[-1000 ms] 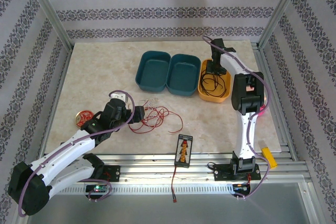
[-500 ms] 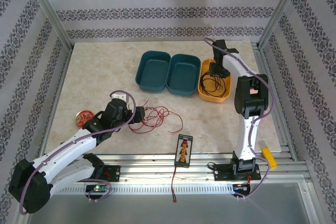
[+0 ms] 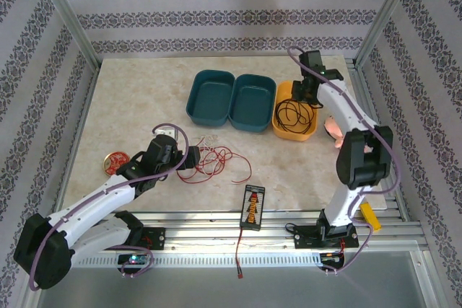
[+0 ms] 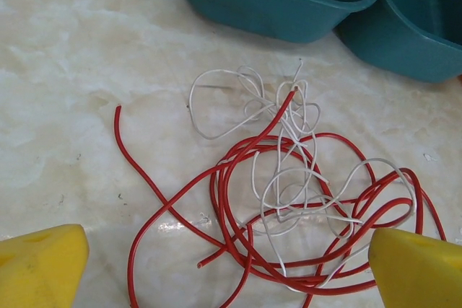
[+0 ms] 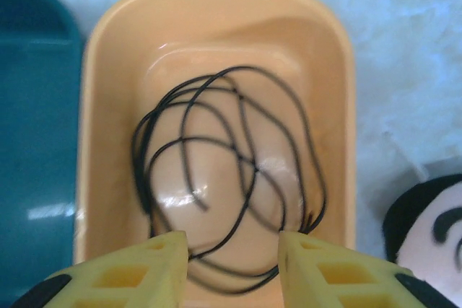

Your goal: Untangle the cables

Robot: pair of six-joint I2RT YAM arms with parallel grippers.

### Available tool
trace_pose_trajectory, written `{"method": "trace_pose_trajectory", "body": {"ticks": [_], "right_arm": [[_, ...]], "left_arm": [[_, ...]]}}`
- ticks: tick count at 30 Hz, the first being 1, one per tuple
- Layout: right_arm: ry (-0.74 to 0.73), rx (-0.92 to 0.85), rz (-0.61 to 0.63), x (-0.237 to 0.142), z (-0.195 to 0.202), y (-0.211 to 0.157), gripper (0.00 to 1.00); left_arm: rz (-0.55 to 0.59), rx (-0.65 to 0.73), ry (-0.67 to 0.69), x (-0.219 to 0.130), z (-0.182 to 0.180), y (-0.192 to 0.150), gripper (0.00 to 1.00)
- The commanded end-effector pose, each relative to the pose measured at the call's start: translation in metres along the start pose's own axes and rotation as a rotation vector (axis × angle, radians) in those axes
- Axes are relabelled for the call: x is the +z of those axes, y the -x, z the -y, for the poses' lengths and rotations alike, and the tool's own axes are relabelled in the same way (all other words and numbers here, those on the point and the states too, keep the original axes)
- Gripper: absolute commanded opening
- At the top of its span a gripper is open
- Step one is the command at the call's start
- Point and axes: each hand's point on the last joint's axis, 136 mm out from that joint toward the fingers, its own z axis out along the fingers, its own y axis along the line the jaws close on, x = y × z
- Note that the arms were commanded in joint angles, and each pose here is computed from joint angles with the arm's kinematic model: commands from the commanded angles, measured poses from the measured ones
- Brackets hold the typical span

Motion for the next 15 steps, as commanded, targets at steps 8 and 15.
{"method": "trace_pose_trajectory", "body": {"ticks": [8, 15], "right_arm": [[0.363, -0.118, 0.105, -0.071, -0.12, -0.081, 0.37], [0.472, -0.292, 0.1, -0.084, -0.186, -0.152, 0.37]], "left_arm": [[-0.032, -0.15, 0.019, 0.012, -0.009, 0.01, 0.99], [-0.076, -0.242, 0.008, 0.021, -0.022, 0.004, 0.99]]}}
